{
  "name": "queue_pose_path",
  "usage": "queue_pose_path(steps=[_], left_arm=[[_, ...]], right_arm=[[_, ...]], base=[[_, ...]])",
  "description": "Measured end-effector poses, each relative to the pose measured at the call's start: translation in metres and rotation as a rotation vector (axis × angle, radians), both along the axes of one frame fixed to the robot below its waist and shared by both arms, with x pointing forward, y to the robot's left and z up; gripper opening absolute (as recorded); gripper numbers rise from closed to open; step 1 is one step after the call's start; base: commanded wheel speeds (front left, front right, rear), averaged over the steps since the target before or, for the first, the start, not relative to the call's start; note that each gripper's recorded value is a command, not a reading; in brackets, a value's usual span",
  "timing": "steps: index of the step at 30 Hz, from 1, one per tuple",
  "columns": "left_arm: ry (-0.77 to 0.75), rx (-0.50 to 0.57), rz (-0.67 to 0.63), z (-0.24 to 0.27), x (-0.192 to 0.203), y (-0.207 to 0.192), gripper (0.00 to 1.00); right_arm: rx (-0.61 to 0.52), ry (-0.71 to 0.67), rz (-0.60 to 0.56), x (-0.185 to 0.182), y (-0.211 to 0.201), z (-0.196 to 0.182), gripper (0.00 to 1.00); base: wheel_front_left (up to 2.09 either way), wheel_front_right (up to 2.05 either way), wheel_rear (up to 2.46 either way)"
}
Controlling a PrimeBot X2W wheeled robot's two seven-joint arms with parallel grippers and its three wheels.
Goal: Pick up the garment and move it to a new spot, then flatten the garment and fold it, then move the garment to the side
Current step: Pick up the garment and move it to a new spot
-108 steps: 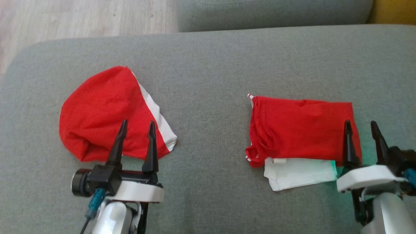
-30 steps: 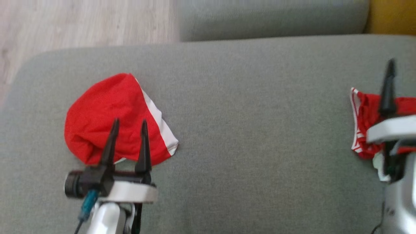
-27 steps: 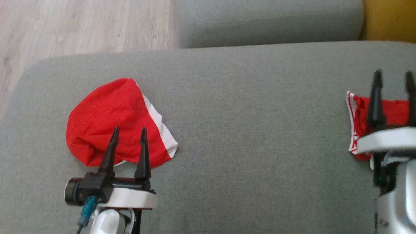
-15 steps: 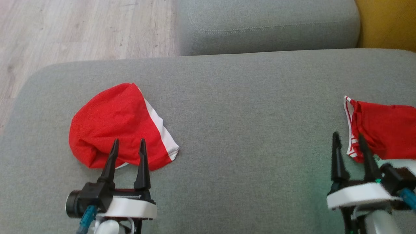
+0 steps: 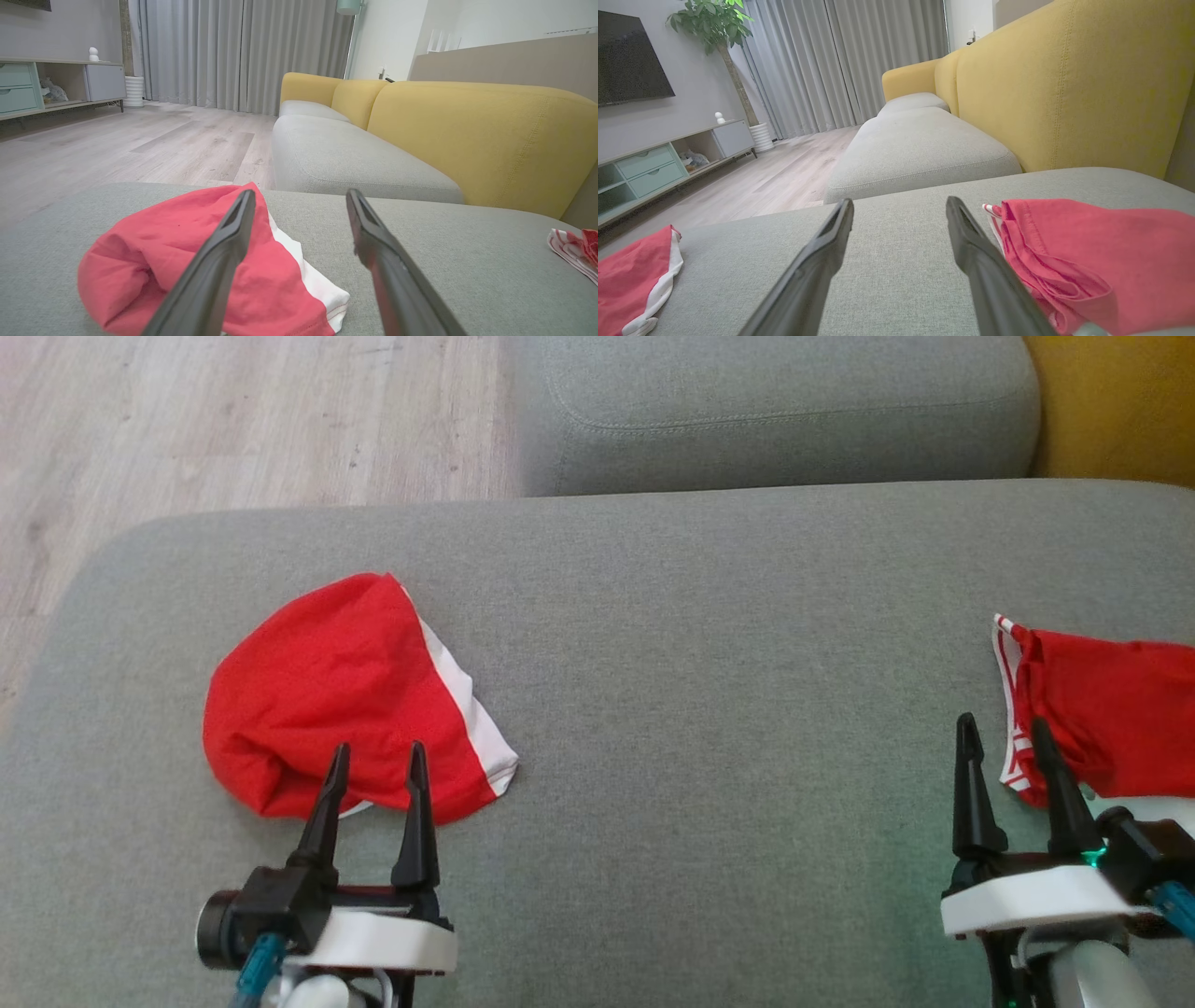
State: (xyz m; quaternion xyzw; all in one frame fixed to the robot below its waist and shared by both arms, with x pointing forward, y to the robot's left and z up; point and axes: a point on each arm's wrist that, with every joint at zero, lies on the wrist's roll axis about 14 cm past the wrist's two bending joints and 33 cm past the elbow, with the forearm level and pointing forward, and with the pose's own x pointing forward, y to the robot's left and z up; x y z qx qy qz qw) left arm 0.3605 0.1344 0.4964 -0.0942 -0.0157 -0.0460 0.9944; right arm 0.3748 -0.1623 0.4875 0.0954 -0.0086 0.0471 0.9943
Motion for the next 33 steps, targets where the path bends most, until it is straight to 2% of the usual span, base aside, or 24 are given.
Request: queue_pose_path(steps=[15, 33], left_arm=[[0.010, 0.002, 0.024, -0.003, -0.002, 0.008, 1.00], [0.017, 0.043, 0.273, -0.005, -0.046, 0.085, 1.00]], right_arm=[[0.001, 0.011, 0.041, 0.001, 0.014, -0.004, 1.00], [0.042, -0.003, 0.393, 0.000, 0.132, 0.004, 1.00]], base=[[0.00, 0.00, 0.00], [0.00, 0.00, 0.00]])
